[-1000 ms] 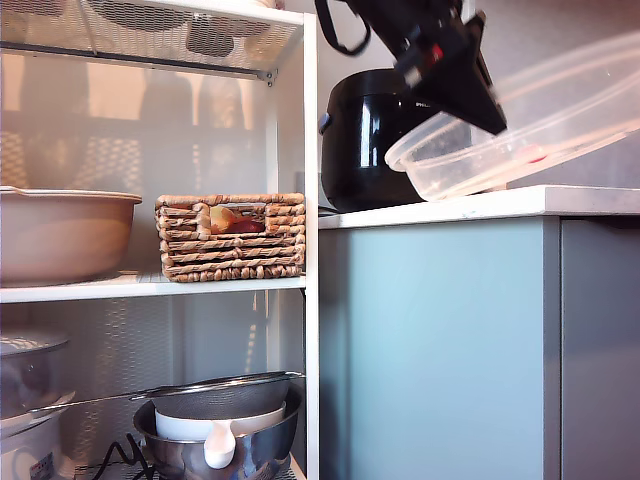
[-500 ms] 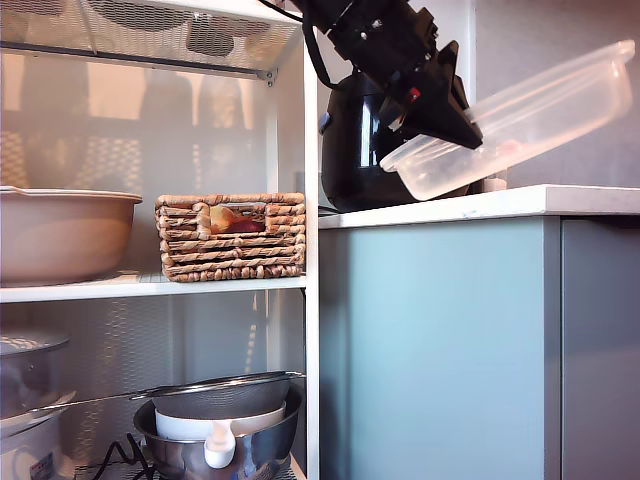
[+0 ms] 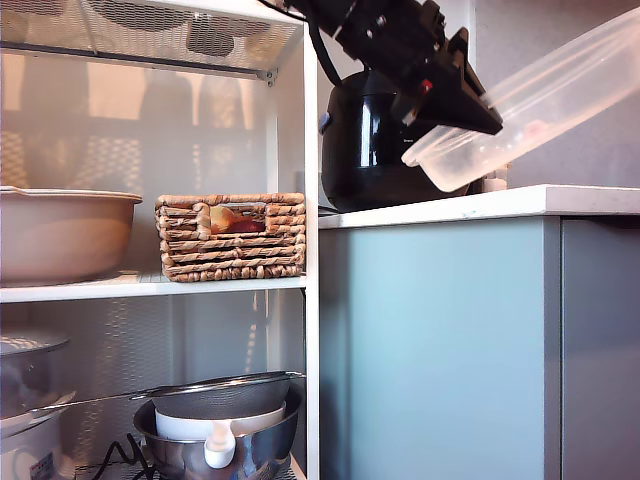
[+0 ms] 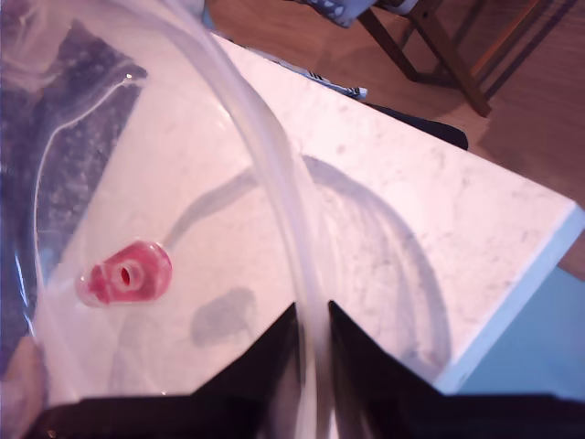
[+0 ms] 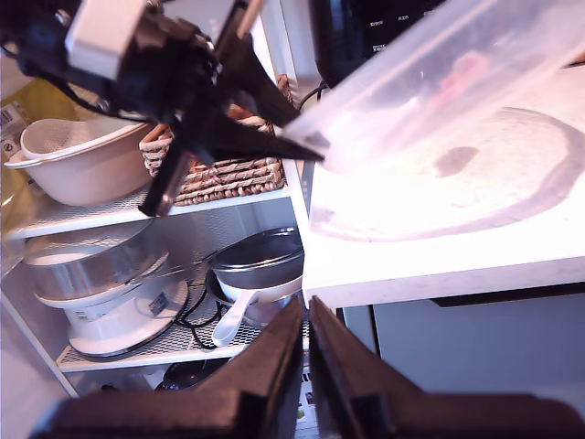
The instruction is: Pick up the plastic microwave lid from the shelf, then place it on the counter next to you
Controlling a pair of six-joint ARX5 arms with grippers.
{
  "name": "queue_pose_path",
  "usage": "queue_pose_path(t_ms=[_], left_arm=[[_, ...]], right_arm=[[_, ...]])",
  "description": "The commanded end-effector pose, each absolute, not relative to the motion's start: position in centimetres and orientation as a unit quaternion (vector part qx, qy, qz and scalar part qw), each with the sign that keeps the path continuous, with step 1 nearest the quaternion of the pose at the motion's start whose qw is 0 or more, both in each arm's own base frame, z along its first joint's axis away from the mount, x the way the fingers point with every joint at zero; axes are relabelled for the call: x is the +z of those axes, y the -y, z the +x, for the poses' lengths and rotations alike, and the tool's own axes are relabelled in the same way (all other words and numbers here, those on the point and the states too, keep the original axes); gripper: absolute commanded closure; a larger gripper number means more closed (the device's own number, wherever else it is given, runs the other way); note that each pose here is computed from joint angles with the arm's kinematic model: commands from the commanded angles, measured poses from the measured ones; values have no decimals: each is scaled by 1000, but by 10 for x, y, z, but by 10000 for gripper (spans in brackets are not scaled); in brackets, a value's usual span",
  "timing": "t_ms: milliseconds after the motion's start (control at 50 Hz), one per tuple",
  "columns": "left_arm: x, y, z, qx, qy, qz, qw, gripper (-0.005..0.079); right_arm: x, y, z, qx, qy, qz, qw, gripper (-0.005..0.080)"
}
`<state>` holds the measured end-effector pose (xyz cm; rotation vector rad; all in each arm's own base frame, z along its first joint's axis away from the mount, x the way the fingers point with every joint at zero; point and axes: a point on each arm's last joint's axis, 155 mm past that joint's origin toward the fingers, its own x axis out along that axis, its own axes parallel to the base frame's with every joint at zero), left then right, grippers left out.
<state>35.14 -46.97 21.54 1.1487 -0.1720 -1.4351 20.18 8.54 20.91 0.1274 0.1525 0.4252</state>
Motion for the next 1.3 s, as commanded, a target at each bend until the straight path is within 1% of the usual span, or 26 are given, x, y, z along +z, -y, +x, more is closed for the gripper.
queue_pose_path(t_ms=[0,100,320,460,500,740,860,1040,1180,1280], left_arm=[[204,477,359,-621,78,495,603,756],[199,478,360,-622,76,495,602,756],[204,481,361,-620,88,493,604,747],[202,480,360,-621,83,493,603,662],[202,480,361,-621,83,493,603,648],[201,478,364,-615,80,498,606,640],[203,476,370,-606,81,502,612,593],[220,484,377,-591,117,499,623,586],[226,490,373,-592,133,496,622,483],[224,490,371,-596,131,494,619,479]], right_arm=[[218,-86,201,214,-65,65,973,764],[219,-86,201,214,-64,65,973,764],[222,-86,201,215,-58,69,973,764],[223,-87,201,214,-58,78,972,764],[223,-86,201,214,-58,78,972,765],[223,-88,200,220,-59,78,971,764],[223,-89,200,222,-59,78,970,764],[223,-89,200,222,-59,78,970,764],[223,-89,200,223,-59,78,970,765],[223,-89,200,223,-59,78,970,764]])
